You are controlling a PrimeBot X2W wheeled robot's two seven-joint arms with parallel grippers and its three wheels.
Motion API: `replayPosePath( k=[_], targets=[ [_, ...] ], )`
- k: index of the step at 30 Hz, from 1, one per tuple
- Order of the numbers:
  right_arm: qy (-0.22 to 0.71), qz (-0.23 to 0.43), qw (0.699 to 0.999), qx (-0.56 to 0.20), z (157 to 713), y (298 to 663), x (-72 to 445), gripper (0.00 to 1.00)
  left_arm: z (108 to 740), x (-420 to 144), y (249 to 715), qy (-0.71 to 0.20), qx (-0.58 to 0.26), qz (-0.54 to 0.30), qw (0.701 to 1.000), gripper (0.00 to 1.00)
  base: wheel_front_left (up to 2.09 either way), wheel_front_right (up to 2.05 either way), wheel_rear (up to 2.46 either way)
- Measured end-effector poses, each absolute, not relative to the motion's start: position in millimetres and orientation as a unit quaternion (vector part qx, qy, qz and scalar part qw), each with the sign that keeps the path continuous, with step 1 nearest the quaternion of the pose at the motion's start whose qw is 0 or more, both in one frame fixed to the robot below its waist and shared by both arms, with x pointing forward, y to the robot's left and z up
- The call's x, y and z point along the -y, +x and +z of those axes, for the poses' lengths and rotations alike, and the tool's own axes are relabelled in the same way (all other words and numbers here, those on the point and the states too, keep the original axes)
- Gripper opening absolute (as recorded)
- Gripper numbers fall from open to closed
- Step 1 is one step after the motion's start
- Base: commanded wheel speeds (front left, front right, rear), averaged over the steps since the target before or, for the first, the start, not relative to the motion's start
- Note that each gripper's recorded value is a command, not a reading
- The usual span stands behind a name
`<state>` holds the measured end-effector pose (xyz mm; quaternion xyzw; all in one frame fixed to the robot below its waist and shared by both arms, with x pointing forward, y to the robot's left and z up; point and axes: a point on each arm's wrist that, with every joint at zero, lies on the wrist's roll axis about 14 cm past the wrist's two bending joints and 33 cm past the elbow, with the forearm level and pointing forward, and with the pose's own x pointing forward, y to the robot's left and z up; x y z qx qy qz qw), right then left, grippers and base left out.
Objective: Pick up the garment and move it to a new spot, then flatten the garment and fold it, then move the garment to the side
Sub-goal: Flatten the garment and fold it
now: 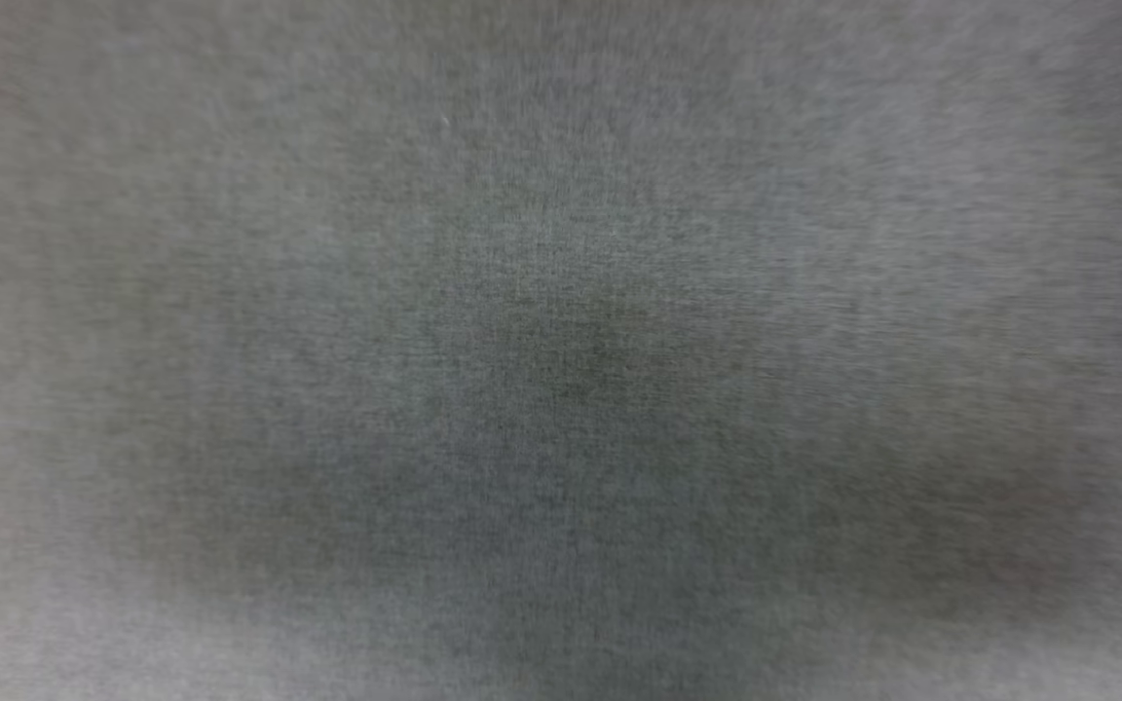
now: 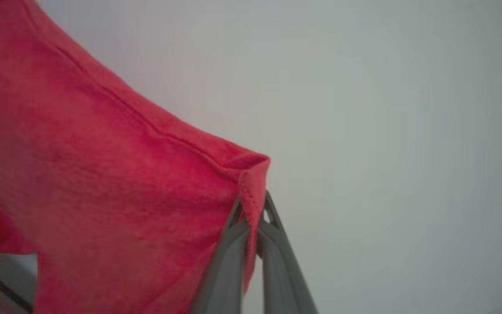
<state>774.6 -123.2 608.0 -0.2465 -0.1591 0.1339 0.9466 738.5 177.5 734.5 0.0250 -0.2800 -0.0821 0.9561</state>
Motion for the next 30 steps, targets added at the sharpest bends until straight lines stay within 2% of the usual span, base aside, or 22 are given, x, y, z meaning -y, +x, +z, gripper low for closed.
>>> replayPosePath(
  k=[4,10,20,24,30],
  targets=[
    [-0.235,0.151,0.954,0.105,527,782,111,0.00,655,-181,758,0.024,0.219,-0.080,0.972,0.00,0.00,0.00,0.00],
    [-0.215,0.183,0.958,0.060,458,780,82,0.00,570,-195,761,0.024,0.137,-0.071,0.988,0.00,0.00,0.00,0.00],
    [-0.181,0.198,0.963,0.017,454,759,74,0.00,532,-205,723,0.053,0.047,-0.083,0.994,0.00,0.00,0.00,0.00],
    [-0.161,0.202,0.966,-0.013,453,735,75,0.00,512,-195,690,0.052,-0.012,-0.106,0.993,0.00,0.00,0.00,0.00],
    [-0.133,0.214,0.965,-0.065,456,693,69,0.00,517,-206,635,0.057,-0.054,-0.123,0.989,0.00,0.00,0.00,0.00]
  ],
)
